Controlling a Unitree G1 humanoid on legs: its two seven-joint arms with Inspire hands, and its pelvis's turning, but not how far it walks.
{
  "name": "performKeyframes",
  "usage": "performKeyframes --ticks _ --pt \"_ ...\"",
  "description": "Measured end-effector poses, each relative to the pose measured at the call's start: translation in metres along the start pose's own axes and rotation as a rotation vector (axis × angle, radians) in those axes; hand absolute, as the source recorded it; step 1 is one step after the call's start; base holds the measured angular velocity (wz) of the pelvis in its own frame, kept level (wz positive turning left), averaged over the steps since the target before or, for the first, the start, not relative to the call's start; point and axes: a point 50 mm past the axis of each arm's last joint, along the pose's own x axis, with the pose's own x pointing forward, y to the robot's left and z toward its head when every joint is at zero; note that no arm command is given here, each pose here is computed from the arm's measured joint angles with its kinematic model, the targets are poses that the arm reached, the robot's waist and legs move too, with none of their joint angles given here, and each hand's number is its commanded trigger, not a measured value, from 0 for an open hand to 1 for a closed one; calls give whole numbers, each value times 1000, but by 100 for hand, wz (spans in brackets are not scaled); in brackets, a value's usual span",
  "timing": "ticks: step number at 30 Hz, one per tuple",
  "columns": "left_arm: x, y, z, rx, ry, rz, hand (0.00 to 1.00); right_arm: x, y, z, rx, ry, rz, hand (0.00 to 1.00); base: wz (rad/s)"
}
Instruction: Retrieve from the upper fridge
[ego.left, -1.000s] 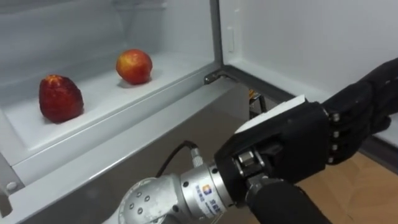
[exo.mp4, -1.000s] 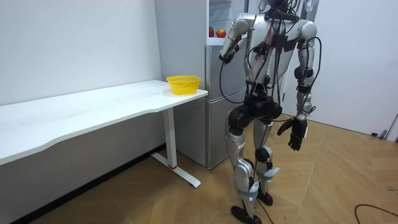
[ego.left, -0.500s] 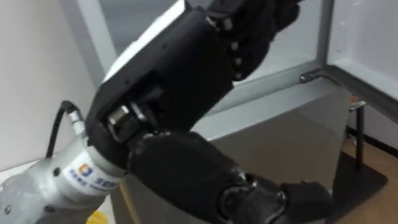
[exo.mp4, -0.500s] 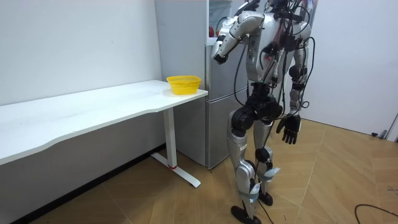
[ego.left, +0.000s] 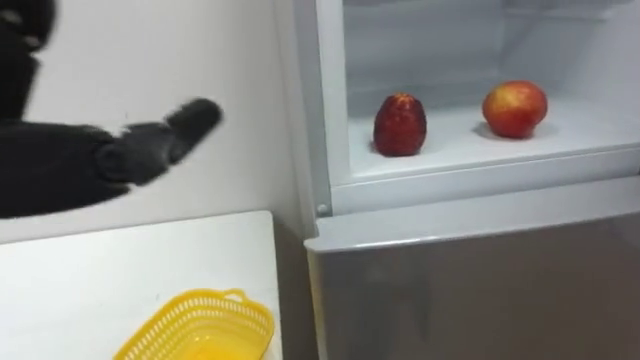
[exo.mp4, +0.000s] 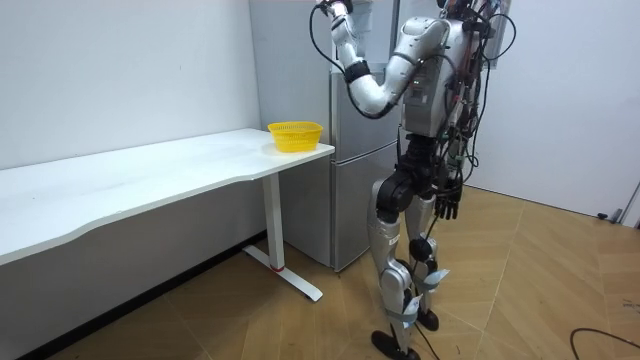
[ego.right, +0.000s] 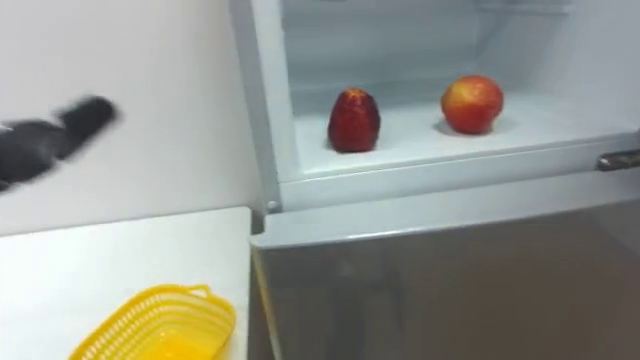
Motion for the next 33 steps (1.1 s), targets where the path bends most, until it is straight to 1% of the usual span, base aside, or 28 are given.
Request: performKeyframes --ticks 1,2,4,5,7,8,10,11,13,14,16,17,18,19,20,22,23,25,26,27,28,29,31,32,33 --pt "-8 12 -3 44 43 63 0 0 0 -3 3 8 -9 0 15" --pt "-12 17 -4 65 61 91 0 0 0 -6 2 16 -12 0 12" --pt "-27 42 -6 146 116 234 0 -1 2 -14 -10 32 -12 0 15" --pt "-32 48 -7 165 135 274 0 -1 2 -16 -11 37 -11 0 20" --pt "-60 70 -18 242 256 433 0 -1 3 -22 -11 51 -12 0 21" --pt "-69 75 -22 259 300 469 0 -1 3 -23 -12 54 -12 0 10" --pt "-103 93 -37 306 473 589 0 -1 4 -24 -11 65 -9 0 5" --pt "-111 97 -40 311 508 620 0 -1 4 -24 -11 67 -8 0 0" --pt "-144 112 -52 255 633 782 0 -1 3 -21 -7 64 -14 0 6" --pt "-154 116 -56 242 670 823 0 -1 2 -20 -6 62 -16 0 17" --pt "-202 130 -72 258 864 969 0 -1 1 -15 1 43 -20 0 14" --pt "-213 131 -75 255 913 1007 0 -1 1 -14 1 38 -21 0 18" --pt "-235 128 -83 248 1002 1065 0 -1 1 -13 -1 36 -18 0 20" --pt "-258 124 -91 252 1110 1093 0 -1 1 -12 -2 38 -15 0 17" --pt "-271 121 -95 256 1171 1105 0 -1 0 -11 -2 39 -13 0 7" --pt "-319 105 -104 253 1401 1141 0 -1 2 -7 -5 33 7 0 0" --pt "-332 99 -105 249 1461 1145 0 -1 2 -6 -5 31 12 0 0" --pt "-378 75 -105 225 1707 1127 0 -1 3 -5 -3 29 25 0 8" --pt "-388 69 -104 216 1767 1110 0 -1 4 -4 -2 27 27 0 0" --pt "-404 58 -101 185 1853 1095 0 -1 4 -2 3 21 29 0 -6" --pt "-415 48 -98 160 1920 1072 0 -1 3 2 10 8 29 0 -6" --pt "-420 45 -97 149 1950 1060 0 -1 3 3 10 5 30 0 0" --pt "-440 35 -88 134 2076 980 0 -1 2 5 9 4 36 0 0" --pt "-444 33 -86 131 2106 955 0 -1 2 3 10 8 40 0 0" --pt "-452 30 -80 127 2167 899 0 -1 3 4 7 5 45 0 -6"
